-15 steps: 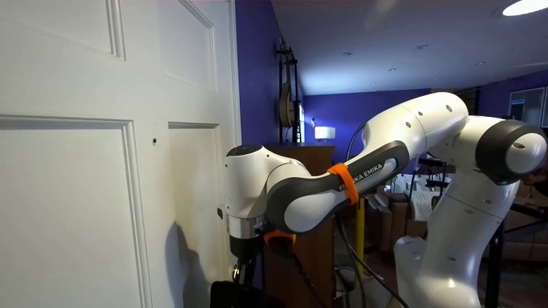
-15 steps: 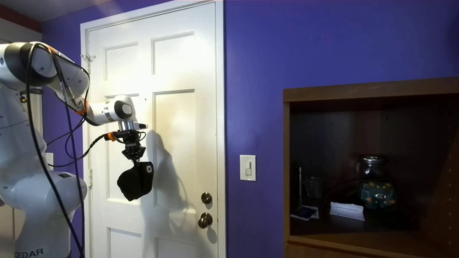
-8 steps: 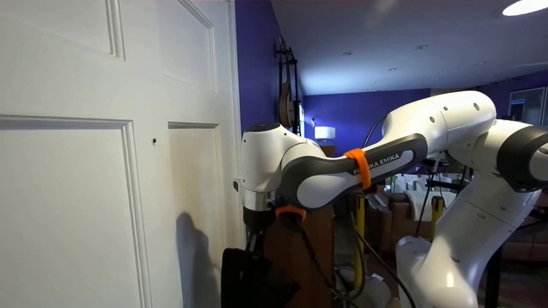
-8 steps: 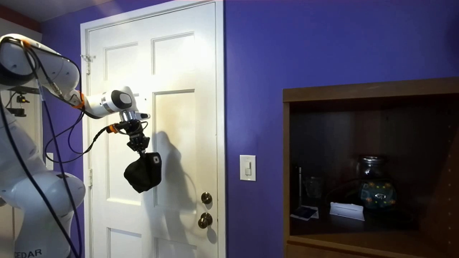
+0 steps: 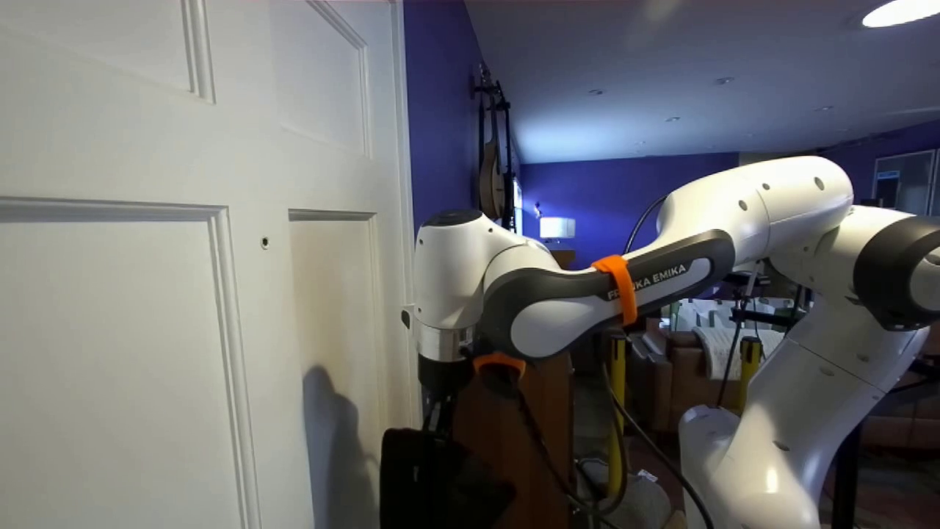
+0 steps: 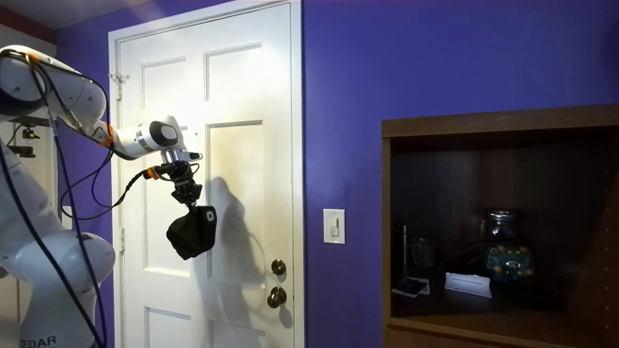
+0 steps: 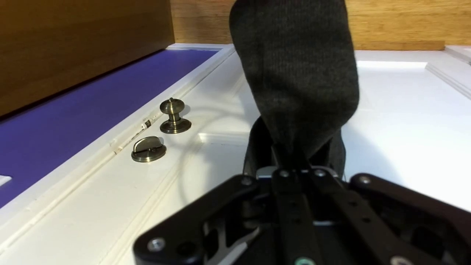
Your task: Move the beanie from the hook on the door to the top of the shelf
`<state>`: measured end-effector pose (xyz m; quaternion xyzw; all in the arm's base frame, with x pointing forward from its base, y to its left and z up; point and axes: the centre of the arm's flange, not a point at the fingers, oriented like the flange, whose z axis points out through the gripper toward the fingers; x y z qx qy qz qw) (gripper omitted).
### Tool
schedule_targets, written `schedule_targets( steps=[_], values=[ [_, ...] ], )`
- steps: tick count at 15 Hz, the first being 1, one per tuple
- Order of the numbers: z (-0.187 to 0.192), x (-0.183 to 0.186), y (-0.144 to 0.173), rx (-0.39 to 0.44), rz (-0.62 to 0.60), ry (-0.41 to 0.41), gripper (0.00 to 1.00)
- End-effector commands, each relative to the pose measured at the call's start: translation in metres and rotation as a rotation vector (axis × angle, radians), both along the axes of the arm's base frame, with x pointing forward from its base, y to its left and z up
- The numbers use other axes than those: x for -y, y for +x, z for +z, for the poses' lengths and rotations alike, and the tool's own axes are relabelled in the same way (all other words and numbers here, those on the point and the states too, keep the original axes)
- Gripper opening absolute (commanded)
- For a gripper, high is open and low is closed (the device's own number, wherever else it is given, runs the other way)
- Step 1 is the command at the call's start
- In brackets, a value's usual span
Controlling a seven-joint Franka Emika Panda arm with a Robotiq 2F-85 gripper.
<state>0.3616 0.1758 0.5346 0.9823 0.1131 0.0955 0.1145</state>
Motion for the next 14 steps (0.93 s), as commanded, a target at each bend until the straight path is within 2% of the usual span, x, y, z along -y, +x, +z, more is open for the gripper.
schedule_targets(
  steps=[1, 6, 12, 13, 14],
  values=[
    [0.011, 0.020, 0.005, 0.017, -0.090, 0.018, 0.01],
    [0.042, 0.098, 0.006, 0.104, -0.307, 0.059, 0.01],
    [0.089, 0.201, -0.022, 0.248, -0.598, 0.111, 0.01],
    [0.075, 0.182, -0.004, 0.198, -0.517, 0.127, 0.01],
    [0.079, 0.191, -0.008, 0.209, -0.530, 0.128, 0.04]
  ],
)
